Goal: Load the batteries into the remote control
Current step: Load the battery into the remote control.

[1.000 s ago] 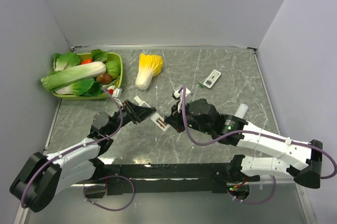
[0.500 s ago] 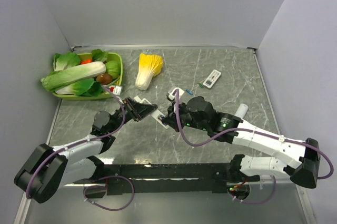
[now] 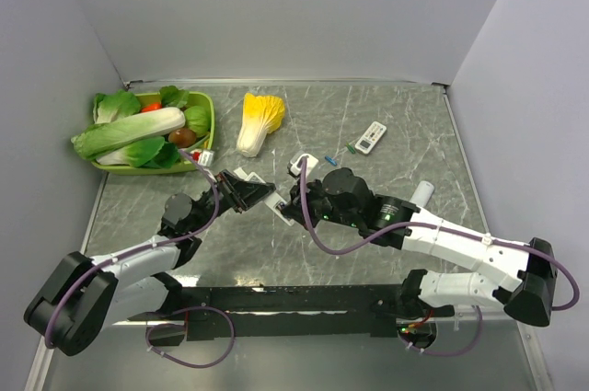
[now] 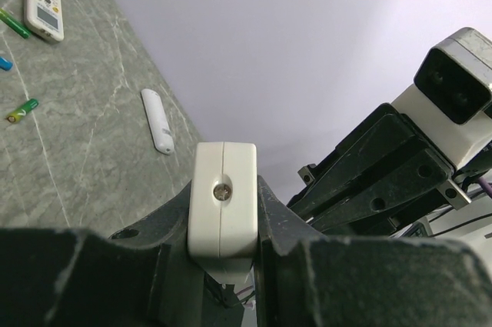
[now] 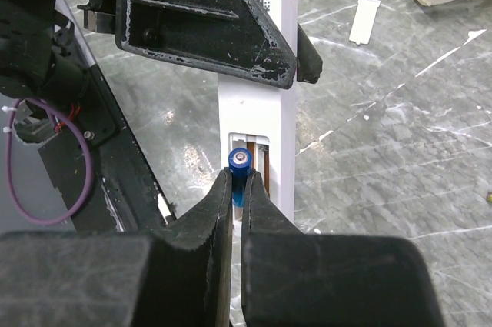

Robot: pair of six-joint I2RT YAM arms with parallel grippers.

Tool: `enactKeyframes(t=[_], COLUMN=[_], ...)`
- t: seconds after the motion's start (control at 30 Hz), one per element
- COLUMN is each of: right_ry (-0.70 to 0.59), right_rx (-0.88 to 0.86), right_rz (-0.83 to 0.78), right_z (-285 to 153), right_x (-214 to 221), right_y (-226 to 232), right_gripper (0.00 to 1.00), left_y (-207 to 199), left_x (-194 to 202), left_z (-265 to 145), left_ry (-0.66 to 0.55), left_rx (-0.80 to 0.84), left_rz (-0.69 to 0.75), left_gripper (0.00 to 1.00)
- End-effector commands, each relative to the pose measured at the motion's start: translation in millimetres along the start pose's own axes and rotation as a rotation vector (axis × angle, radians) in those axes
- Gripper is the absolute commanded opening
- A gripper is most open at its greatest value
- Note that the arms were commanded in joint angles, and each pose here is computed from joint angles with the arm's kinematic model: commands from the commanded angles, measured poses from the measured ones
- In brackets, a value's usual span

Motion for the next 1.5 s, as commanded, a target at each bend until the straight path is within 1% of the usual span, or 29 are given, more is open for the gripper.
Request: enactKeyframes(t=[0.0, 0.4, 0.53, 0.7, 0.87, 1.13, 1.23, 1.33, 1.47], right_ry=[0.119, 0.244, 0.246, 0.252, 0.258, 0.241, 0.244, 0.214, 0.185], right_rx=[-0.004, 0.012, 0.047, 0.048, 0.094, 0.072, 0.101, 0.122, 0.103], right_rz=[-0.027, -0.066, -0.081, -0.074, -0.088, -0.052, -0.035, -0.024, -0.012], right_z=[2, 9, 7, 8, 7, 7, 6, 3, 1], right_x=[20, 35, 37, 41, 42, 43, 43, 37, 36], right_y=[-2, -5, -10, -10, -16, -18, -23, -28, -28], right_gripper=[0.0, 0.0, 0.0, 0.0, 0.0, 0.0, 0.0, 0.0, 0.0], left_y=[-37, -38, -35, -34, -32, -33, -32, -31, -31], left_x=[-9, -10, -9, -9, -8, -6, -5, -4, -5], left_z=[6, 11, 14, 15, 18, 18, 19, 19, 19], left_ry=[-0.029, -0.016, -0.001, 0.007, 0.037, 0.047, 0.065, 0.075, 0.063], left_rx=[0.148, 0.148, 0.135, 0.139, 0.122, 0.136, 0.132, 0.123, 0.121], left_rz=[0.058, 0.066, 0.06, 0.048, 0.069, 0.074, 0.076, 0.079, 0.075], left_gripper=[0.02, 0.02, 0.02, 0.02, 0.02, 0.02, 0.02, 0.02, 0.02])
Point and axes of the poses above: each gripper's point midway between its finger pads, its own z axis out along the fingers, its own y axis along the line the jaws close on, x = y × z, the point moved 6 cm from there along -z, back along the fingers, and after that the axes turned 15 degrees about -z, right-handed, at the moved point
